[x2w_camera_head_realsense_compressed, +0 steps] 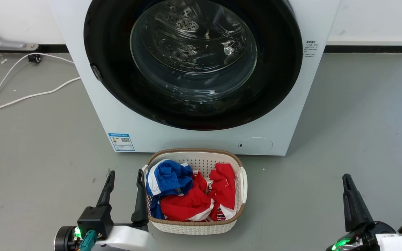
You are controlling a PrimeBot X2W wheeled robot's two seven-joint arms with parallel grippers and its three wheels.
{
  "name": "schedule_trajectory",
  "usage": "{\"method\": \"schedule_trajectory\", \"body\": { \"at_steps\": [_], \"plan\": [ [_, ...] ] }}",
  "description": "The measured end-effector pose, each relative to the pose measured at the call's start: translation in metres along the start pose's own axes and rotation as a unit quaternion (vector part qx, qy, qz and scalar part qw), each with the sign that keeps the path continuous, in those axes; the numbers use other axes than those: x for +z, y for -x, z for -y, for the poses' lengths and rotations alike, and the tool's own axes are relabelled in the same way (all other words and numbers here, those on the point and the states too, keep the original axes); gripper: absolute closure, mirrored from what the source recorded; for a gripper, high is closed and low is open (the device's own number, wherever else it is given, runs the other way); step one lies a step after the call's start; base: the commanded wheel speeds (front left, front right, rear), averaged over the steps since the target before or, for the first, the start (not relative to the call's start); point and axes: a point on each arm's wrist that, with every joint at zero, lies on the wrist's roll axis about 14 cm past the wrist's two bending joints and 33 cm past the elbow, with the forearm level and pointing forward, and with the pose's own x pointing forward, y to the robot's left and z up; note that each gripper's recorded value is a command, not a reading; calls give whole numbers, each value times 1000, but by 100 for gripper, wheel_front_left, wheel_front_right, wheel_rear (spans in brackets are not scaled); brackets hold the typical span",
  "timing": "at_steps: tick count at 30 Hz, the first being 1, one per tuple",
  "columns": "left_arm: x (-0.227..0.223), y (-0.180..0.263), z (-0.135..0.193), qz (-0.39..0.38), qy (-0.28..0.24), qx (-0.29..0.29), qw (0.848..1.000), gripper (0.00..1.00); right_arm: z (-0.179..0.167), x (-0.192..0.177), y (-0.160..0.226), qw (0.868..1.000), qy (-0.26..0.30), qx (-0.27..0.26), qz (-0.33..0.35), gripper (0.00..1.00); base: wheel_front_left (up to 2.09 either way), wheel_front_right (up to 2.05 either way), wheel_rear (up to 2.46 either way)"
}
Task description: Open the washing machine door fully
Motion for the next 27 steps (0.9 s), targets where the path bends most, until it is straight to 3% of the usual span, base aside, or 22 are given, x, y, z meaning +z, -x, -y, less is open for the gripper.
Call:
{"method": "schedule_trajectory", "body": {
  "at_steps": [8, 27],
  "plan": [
    [0, 0, -1, 0, -1, 2, 1000, 0, -9, -9, 5, 998, 10, 12, -67, 100, 0, 0, 0],
    [-2, -1, -3, -2, -5, 5, 1000, 0, -9, 3, 6, 998, 13, 12, -56, 100, 0, 0, 0]
  ]
}}
